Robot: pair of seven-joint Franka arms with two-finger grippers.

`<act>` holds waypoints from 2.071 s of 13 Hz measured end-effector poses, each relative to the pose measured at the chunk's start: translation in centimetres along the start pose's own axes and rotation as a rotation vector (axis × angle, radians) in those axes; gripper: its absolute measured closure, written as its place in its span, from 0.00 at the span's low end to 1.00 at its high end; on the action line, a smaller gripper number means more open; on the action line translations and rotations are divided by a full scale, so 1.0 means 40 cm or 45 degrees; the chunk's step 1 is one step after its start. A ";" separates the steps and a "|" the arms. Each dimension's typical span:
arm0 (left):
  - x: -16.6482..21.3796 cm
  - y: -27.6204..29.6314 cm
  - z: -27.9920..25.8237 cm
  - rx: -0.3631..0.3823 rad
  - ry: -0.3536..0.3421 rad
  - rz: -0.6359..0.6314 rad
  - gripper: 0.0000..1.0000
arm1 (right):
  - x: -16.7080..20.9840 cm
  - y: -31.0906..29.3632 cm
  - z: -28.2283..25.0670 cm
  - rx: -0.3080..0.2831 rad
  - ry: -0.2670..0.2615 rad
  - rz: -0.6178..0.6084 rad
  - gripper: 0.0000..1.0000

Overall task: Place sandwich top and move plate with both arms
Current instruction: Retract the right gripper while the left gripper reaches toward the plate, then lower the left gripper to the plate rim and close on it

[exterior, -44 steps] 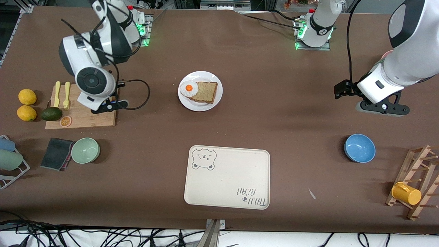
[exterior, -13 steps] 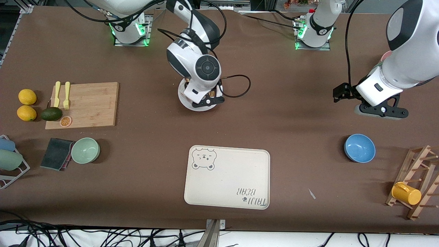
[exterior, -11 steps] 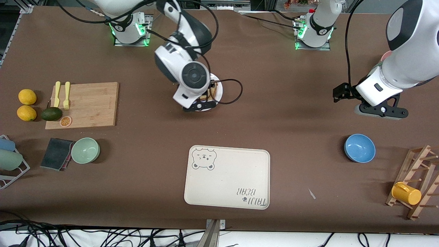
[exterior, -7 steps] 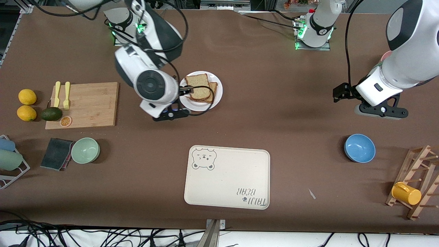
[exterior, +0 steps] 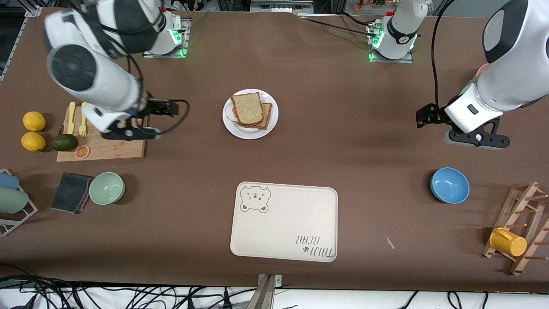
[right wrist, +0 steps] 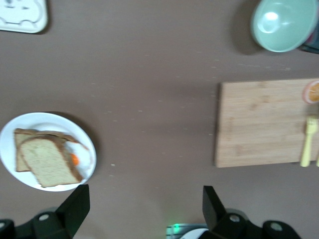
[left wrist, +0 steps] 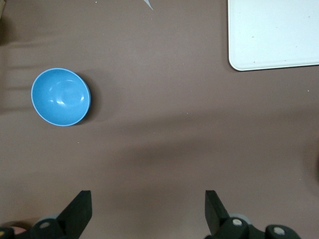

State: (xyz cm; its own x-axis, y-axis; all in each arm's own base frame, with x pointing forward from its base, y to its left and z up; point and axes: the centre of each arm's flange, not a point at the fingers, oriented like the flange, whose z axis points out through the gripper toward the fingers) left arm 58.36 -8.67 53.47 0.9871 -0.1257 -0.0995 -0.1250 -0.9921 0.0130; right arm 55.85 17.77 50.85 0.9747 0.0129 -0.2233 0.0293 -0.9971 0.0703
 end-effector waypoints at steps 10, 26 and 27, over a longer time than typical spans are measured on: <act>0.013 0.226 -0.012 -0.011 0.056 0.192 0.00 | -0.070 0.388 -0.098 0.037 0.117 -0.006 0.00; 0.087 0.743 0.672 -0.660 -0.369 0.259 0.00 | -0.044 0.395 -0.095 0.041 0.186 -0.002 0.00; 0.079 0.755 0.710 -0.716 -0.375 0.270 0.00 | -0.044 0.394 -0.096 0.041 0.188 -0.002 0.00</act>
State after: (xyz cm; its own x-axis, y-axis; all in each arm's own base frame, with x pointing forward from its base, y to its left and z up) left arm 54.87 -39.04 25.31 0.8683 -0.3921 -0.3039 -0.1633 -0.8044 0.5713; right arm 55.44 2.31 56.08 0.9967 0.0231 -0.0780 0.0262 -0.9989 0.0385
